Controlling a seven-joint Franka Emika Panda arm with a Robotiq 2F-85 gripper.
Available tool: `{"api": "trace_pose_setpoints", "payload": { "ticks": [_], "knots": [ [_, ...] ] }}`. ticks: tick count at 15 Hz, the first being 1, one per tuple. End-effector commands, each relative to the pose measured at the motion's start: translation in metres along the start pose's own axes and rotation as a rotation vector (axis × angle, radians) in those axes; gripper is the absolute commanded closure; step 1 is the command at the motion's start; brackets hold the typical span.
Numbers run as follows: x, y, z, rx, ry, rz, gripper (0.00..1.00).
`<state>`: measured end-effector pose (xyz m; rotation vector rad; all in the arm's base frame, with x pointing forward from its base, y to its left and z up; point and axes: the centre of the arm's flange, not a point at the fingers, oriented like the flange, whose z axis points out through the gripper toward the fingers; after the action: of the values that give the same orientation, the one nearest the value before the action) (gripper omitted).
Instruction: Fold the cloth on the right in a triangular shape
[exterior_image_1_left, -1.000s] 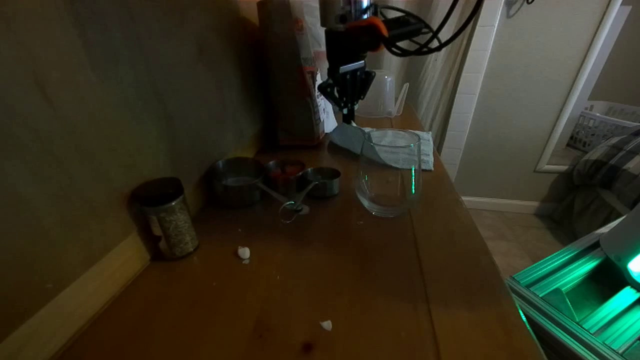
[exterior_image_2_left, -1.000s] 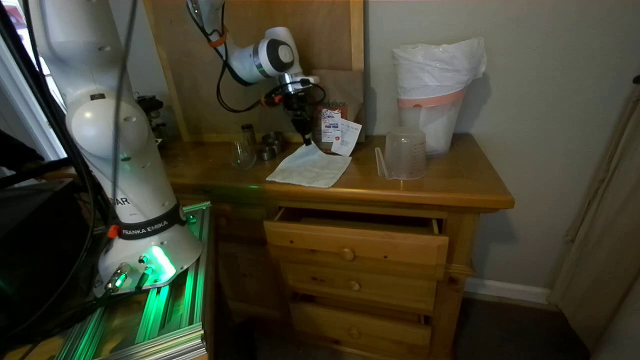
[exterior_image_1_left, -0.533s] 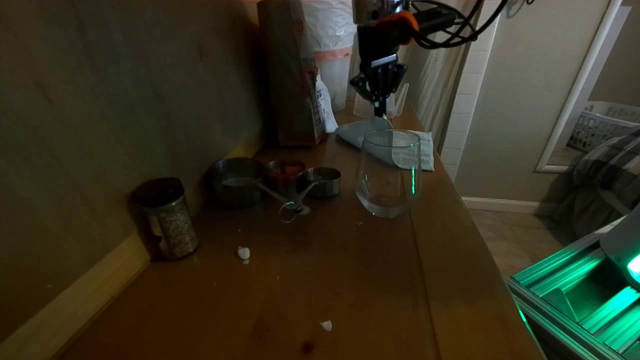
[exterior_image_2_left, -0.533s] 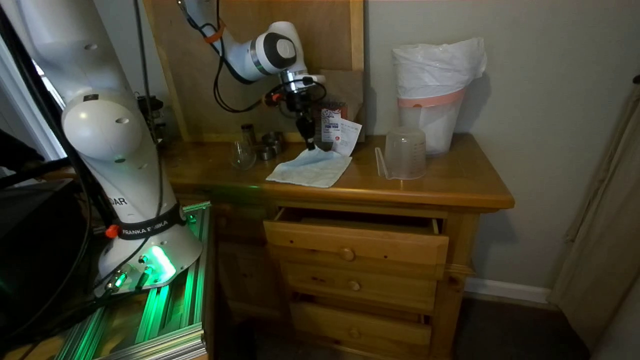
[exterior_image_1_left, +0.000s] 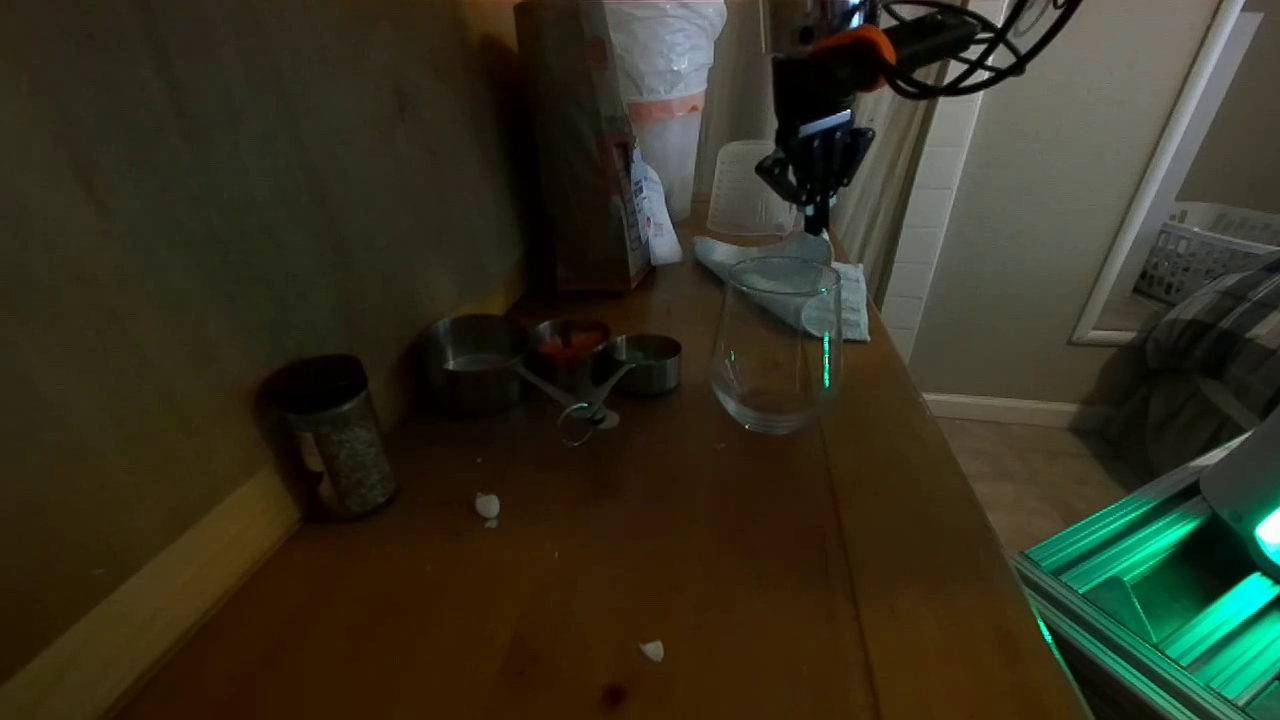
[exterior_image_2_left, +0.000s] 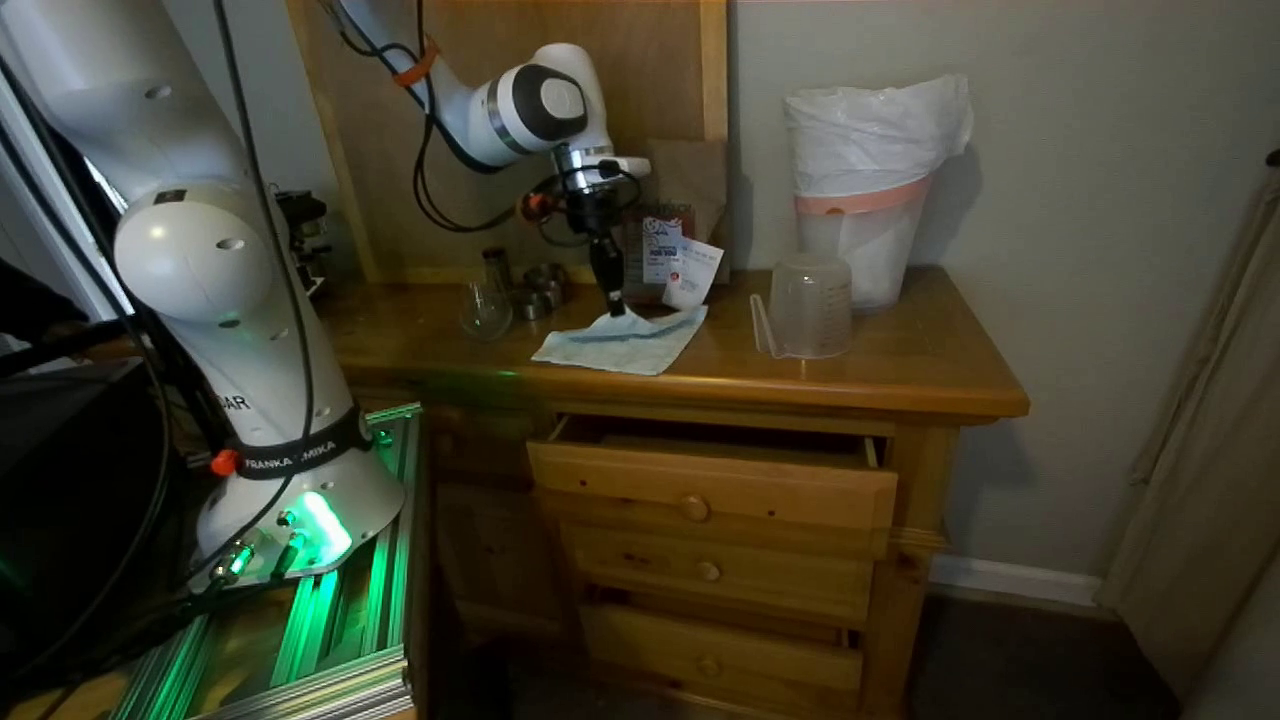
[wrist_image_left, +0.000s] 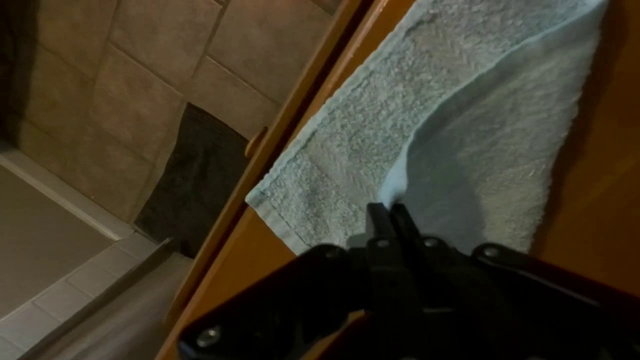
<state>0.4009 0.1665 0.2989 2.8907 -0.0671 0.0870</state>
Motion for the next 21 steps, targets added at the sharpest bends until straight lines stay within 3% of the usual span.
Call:
{"api": "trace_pose_setpoints", "payload": {
  "ticks": [1, 8, 21],
  "knots": [
    [-0.012, 0.017, 0.002, -0.003, 0.016, 0.028, 0.97],
    [0.002, 0.025, 0.008, 0.003, 0.084, 0.016, 0.97],
    [-0.004, 0.05, 0.034, -0.035, 0.043, 0.053, 0.97]
  ]
}}
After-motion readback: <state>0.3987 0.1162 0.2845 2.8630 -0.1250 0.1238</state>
